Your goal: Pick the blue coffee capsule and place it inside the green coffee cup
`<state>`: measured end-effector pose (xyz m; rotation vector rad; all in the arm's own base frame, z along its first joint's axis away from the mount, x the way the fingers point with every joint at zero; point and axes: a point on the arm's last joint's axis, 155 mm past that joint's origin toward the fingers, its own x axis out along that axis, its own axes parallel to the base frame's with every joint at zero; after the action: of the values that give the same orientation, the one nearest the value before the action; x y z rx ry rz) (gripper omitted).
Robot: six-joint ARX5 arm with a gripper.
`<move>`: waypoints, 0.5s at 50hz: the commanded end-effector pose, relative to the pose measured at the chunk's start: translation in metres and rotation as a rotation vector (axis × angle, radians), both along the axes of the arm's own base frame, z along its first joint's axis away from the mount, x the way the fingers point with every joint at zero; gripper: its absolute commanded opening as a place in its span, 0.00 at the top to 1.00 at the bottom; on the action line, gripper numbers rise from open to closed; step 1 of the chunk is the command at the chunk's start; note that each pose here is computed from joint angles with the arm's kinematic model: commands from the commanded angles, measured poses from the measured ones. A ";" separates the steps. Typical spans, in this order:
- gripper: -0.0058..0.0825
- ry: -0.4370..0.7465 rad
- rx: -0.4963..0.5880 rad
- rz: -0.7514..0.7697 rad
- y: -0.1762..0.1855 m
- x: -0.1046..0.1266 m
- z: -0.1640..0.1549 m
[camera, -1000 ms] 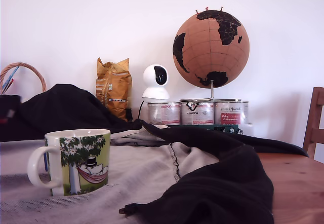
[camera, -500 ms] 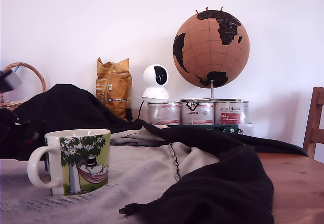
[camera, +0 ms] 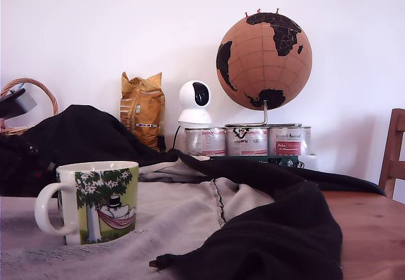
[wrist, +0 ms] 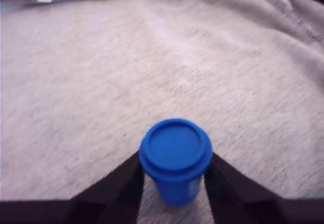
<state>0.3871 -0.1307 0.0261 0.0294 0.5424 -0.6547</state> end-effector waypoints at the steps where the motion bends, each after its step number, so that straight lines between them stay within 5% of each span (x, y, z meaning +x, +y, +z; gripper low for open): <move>1: 0.69 -0.015 -0.030 -0.018 -0.006 0.005 0.009; 14: 0.69 -0.079 -0.183 -0.108 -0.029 0.003 0.071; 25: 0.69 -0.092 -0.230 -0.172 -0.042 -0.023 0.116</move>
<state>0.3709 -0.1656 0.1347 -0.1077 0.3746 -0.8524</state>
